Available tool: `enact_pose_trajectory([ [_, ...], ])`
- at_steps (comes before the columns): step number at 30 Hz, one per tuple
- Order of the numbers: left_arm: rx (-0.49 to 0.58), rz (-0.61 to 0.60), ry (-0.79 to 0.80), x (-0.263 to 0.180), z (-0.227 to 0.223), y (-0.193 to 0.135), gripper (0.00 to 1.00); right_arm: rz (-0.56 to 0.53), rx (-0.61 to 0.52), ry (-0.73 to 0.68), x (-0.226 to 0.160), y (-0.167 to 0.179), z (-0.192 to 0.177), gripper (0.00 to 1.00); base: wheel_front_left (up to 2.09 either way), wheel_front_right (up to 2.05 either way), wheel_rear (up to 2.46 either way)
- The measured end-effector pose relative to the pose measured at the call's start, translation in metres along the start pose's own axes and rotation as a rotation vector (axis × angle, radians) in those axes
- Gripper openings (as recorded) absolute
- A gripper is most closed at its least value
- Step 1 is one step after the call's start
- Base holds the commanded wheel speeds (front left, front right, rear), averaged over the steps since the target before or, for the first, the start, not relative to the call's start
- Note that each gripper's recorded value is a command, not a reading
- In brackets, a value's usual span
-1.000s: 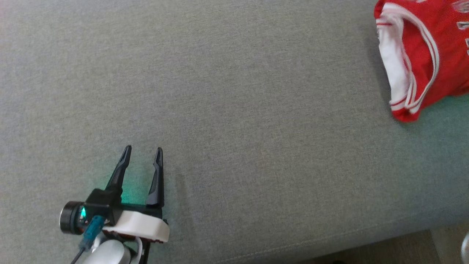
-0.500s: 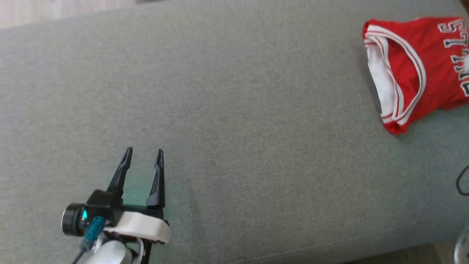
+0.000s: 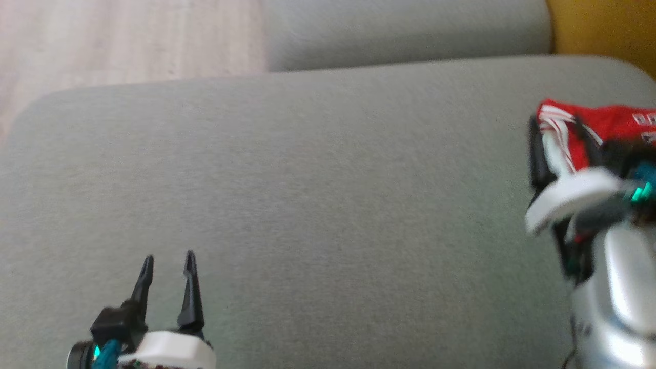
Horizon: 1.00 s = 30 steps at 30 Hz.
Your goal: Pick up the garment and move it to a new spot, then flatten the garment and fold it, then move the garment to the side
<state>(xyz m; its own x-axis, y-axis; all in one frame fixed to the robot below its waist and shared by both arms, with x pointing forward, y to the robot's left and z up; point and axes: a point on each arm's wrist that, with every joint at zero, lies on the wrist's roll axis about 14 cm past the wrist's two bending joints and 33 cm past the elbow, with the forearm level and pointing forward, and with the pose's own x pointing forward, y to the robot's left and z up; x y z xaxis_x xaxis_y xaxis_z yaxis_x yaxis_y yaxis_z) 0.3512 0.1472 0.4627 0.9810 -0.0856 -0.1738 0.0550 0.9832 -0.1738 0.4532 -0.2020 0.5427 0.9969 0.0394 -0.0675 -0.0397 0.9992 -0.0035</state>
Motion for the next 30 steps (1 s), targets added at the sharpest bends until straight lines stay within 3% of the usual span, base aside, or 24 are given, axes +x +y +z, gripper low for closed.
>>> enact_pose_trajectory([
  [4, -0.024, 0.066, -0.016, -0.021, 0.001, 0.019, 1.00, 0.061, 0.038, -0.003, -0.024, 0.033, -0.020, 1.00, 0.00, 0.00, 0.00],
  [13, -0.049, 0.124, -0.026, -0.053, -0.005, 0.031, 1.00, 0.159, 0.096, 0.017, -0.087, 0.071, -0.057, 1.00, 0.00, 0.00, 0.00],
  [30, -0.085, 0.137, 0.029, -0.072, -0.028, 0.031, 1.00, 0.146, 0.124, 0.032, -0.121, 0.067, -0.069, 1.00, 0.00, 0.00, 0.00],
])
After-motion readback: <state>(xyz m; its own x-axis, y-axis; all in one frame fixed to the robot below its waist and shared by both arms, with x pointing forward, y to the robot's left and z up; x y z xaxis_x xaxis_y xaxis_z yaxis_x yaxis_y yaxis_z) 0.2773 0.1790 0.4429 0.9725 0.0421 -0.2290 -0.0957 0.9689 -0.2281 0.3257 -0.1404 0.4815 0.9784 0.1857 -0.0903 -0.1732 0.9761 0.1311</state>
